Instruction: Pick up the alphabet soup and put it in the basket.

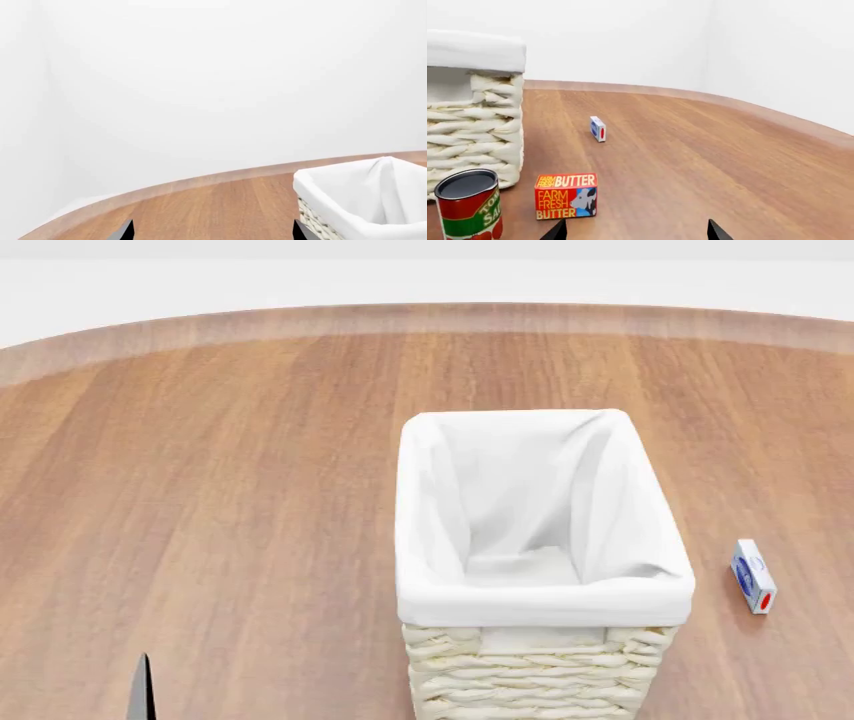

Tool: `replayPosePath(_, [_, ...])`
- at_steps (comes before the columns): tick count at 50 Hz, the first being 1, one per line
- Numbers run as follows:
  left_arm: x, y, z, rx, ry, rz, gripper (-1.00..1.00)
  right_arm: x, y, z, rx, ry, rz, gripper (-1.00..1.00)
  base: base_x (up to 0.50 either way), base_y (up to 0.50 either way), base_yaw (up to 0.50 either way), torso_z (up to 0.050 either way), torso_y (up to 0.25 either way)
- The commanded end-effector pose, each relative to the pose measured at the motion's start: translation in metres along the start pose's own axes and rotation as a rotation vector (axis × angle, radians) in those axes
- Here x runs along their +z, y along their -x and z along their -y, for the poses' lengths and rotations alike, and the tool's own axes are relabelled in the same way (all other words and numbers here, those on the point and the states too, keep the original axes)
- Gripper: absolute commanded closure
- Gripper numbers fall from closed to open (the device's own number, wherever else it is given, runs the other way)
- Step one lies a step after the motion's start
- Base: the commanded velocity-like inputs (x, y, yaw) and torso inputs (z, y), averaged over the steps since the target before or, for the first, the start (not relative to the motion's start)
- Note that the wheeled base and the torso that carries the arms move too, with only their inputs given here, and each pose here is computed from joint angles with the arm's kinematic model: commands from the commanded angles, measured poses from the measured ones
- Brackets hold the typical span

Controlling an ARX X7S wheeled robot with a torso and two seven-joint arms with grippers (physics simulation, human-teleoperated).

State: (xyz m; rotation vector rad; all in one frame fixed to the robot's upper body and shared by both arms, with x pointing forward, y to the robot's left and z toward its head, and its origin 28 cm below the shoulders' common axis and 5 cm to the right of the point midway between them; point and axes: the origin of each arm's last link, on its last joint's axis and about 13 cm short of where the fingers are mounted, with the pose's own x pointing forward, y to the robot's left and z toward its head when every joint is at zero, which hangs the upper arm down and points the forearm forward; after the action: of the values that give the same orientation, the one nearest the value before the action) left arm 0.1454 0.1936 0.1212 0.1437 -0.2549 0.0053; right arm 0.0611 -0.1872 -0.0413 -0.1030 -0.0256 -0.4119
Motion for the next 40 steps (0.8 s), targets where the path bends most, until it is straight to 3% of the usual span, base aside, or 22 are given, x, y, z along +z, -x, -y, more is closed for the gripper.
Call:
replayPosePath(1, [0.0,0.0,0.0,0.0,0.002,0.002,-1.0,-0.008,0.005,0.001,-0.021,0.001,-0.015,-1.0,0.0,0.0,0.0,0.0,0.0])
replayPosePath(40, [0.001,0.001,-0.001,0.005,-0.001,0.0,-1.0,-0.031,-0.007,-0.008,-0.047,-0.012,-0.04,-1.0,0.0,0.0,0.0,0.0,0.0])
